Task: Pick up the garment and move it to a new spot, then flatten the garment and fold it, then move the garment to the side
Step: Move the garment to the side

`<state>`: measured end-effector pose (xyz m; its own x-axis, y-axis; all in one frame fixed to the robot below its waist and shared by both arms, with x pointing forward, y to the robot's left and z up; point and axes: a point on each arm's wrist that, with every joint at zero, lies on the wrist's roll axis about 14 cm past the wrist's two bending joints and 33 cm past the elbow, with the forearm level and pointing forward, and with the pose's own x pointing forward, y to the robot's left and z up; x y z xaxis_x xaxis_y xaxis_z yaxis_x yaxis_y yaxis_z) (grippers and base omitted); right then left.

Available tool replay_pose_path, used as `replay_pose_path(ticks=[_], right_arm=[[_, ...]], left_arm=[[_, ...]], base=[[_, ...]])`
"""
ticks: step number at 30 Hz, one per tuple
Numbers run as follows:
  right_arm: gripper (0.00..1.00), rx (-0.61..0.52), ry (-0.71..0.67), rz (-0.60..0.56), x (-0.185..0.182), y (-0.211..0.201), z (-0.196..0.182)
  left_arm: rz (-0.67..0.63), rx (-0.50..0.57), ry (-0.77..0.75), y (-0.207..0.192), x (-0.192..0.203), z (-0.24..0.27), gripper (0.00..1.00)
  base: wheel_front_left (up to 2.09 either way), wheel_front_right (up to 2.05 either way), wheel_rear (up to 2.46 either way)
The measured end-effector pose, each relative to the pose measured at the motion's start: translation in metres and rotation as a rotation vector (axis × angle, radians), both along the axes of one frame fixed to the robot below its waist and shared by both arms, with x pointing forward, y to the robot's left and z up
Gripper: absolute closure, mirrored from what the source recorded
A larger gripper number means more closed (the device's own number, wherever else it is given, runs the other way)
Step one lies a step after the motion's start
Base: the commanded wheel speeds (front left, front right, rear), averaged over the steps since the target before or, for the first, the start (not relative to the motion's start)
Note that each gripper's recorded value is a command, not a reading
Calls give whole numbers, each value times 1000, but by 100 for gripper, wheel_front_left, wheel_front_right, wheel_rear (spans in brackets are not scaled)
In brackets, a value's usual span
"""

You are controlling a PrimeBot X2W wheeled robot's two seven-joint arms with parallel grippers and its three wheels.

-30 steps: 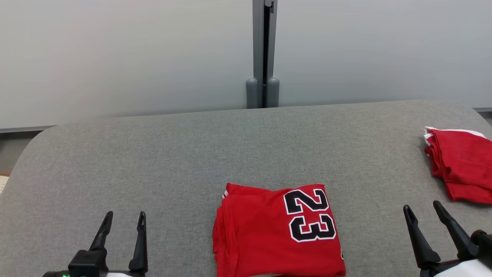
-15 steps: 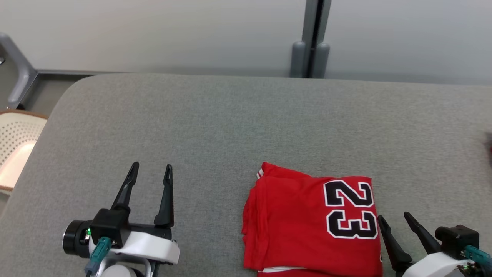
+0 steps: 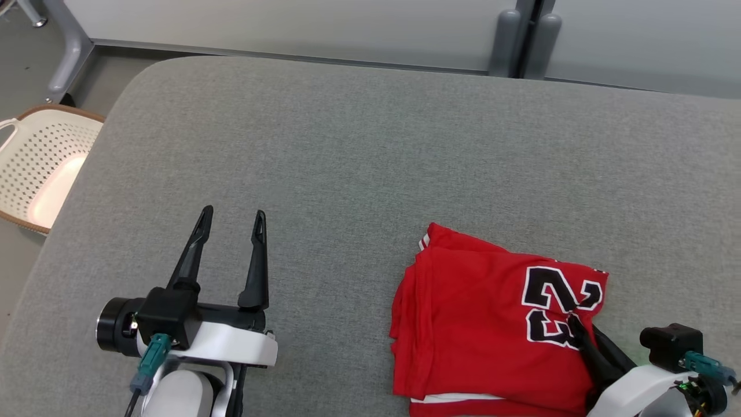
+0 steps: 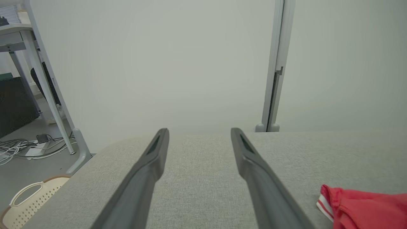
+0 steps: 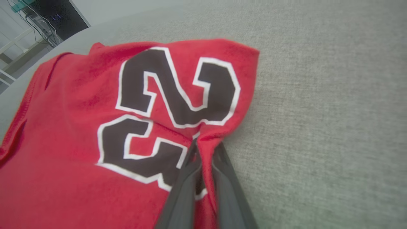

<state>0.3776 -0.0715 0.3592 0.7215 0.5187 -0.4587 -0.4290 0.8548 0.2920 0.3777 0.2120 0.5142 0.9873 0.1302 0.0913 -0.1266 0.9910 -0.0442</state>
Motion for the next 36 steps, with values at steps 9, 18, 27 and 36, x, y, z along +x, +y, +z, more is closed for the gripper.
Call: replay_pose_path(ticks=[9, 18, 27, 36], right_arm=[[100, -69, -80, -122, 4, -63, 18], [100, -217, -246, -330, 26, -174, 70], [100, -327, -390, -499, 89, -261, 123], [100, -481, -341, -721, 105, -371, 117]], left_arm=[[-111, 22, -40, -33, 26, 8, 0], [-343, 17, -62, -111, 72, 3, 0], [-470, 20, -49, -154, 112, -16, 0], [-505, 34, -13, -164, 144, -52, 0]], base=[[0, 0, 0], [0, 0, 0], [0, 0, 0], [0, 0, 0]])
